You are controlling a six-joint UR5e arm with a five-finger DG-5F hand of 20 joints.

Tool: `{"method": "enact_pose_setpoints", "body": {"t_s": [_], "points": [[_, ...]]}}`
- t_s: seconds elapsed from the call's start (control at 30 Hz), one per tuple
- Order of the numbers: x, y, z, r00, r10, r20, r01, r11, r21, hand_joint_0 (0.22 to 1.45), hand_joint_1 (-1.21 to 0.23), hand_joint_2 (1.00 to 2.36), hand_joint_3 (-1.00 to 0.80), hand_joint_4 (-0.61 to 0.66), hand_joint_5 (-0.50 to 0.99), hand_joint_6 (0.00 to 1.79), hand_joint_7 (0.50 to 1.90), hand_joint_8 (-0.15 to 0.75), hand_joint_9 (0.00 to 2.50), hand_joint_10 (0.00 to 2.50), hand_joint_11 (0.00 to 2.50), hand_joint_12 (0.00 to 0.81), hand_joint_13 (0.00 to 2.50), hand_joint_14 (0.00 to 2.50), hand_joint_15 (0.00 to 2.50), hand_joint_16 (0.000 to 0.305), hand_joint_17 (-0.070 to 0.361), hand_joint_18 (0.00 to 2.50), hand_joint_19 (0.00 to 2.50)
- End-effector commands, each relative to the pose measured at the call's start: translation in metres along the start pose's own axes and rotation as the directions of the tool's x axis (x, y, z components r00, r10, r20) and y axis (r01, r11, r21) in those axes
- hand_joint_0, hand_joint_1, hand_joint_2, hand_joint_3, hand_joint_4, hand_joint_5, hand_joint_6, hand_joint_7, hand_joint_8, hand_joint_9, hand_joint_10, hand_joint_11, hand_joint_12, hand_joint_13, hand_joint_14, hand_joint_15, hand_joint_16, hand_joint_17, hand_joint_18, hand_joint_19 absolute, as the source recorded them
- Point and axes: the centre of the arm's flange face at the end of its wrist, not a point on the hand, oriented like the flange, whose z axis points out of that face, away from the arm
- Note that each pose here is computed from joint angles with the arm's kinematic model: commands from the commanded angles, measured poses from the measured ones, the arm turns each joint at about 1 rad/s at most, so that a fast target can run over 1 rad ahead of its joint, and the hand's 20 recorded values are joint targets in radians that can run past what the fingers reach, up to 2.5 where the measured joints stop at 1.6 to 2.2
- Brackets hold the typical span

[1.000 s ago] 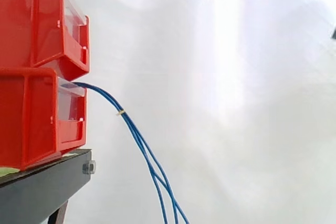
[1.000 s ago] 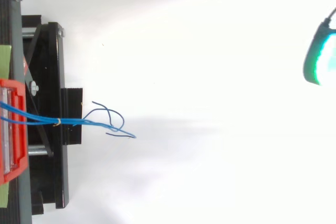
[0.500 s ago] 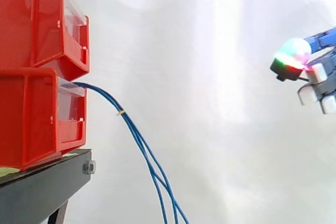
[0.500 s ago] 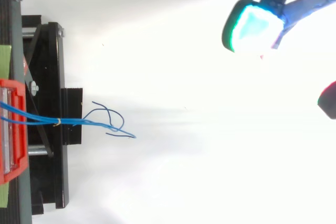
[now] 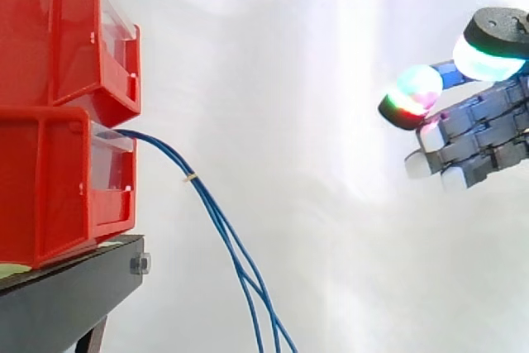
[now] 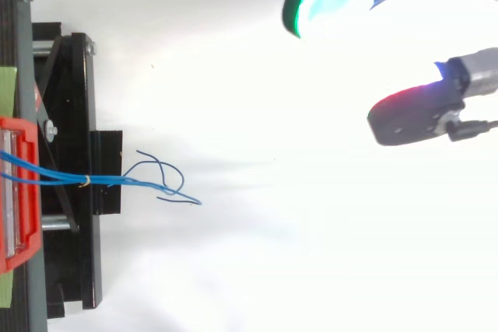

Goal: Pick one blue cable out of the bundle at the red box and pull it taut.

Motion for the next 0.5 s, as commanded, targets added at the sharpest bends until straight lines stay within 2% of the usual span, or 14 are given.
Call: {"method": "enact_pose_setpoints", "body": {"t_s": [0.0,0.03,0.07,0.17,0.3,0.37,0.47], "points": [[0.020,-0.014,0.013,0.9999,0.003,0.016,-0.003,1.0000,-0.009,0.57,-0.82,1.01,-0.40,0.23,-0.13,0.50,1.30,0.362,0.55,0.02,0.72,0.450,0.56,0.01,0.30,0.061,0.137,0.62,0.42],[0.021,-0.013,0.013,0.9999,0.003,0.014,-0.003,1.0000,-0.009,0.57,-0.82,1.01,-0.40,0.23,-0.13,0.50,1.30,0.361,0.55,0.02,0.71,0.451,0.56,0.01,0.30,0.061,0.137,0.62,0.42],[0.028,-0.015,0.021,0.9999,0.003,0.012,-0.002,1.0000,-0.008,0.57,-0.81,1.01,-0.40,0.23,-0.13,0.50,1.31,0.361,0.55,0.01,0.71,0.451,0.56,0.01,0.30,0.061,0.137,0.63,0.42],[0.034,-0.016,0.026,0.9999,-0.004,0.010,0.004,1.0000,-0.005,0.57,-0.81,1.01,-0.40,0.24,-0.13,0.50,1.31,0.361,0.55,0.02,0.72,0.453,0.56,0.01,0.30,0.061,0.137,0.63,0.41],[0.048,-0.026,0.037,0.9998,-0.017,0.009,0.017,0.9998,0.011,0.57,-0.80,1.01,-0.40,0.24,-0.13,0.50,1.31,0.362,0.56,0.02,0.72,0.453,0.56,0.01,0.29,0.061,0.138,0.63,0.42],[0.054,-0.029,0.042,0.9999,-0.012,0.008,0.012,0.9999,0.005,0.57,-0.80,1.01,-0.41,0.24,-0.13,0.50,1.30,0.366,0.57,0.01,0.71,0.454,0.56,0.01,0.30,0.061,0.138,0.63,0.42],[0.057,-0.028,0.045,0.9999,-0.009,0.014,0.009,0.9999,-0.005,0.57,-0.79,1.01,-0.41,0.24,-0.13,0.50,1.31,0.367,0.57,0.02,0.71,0.453,0.56,0.01,0.29,0.061,0.138,0.63,0.42]]}}
